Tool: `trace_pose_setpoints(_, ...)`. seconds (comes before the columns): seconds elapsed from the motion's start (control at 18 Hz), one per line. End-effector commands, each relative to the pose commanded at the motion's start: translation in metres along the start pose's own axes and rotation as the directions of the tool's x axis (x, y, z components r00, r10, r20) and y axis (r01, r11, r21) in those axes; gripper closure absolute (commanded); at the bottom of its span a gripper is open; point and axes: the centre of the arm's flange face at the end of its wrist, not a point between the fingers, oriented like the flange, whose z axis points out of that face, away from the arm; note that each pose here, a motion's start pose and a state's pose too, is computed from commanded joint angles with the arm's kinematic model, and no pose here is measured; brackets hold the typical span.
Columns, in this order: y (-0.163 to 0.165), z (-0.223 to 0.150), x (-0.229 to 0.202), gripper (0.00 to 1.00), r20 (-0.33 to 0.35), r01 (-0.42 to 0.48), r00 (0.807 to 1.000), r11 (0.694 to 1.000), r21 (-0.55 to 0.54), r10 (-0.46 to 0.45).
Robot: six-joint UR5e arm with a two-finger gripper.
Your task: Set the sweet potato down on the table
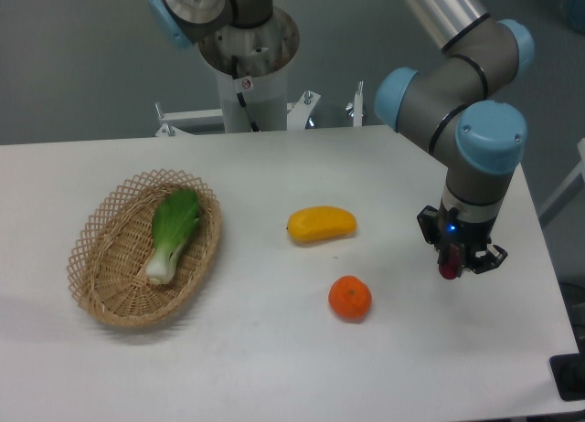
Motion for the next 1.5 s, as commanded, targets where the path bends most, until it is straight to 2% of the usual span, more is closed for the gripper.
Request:
trace_pose_setpoints(0.56, -0.002, 0.006, 0.002, 0.81, -0.008, 0.012, 1.000, 1.000, -0.007, -0.012)
trace_pose_setpoints(0.78, -0.014, 0.011, 0.007, 0.81, -0.021, 0.037, 0.999, 0.999, -0.006, -0.037)
trace_pose_setpoints(1.17, -0.072, 0.017, 0.035, 0.81, -0.037, 0.051, 0.998, 0.999, 0.001, -0.051)
trace_pose_setpoints(1.5, -0.139, 0.018, 0.077, 0.81, -0.054, 0.064, 0.997, 0.998, 0.009, -0.064)
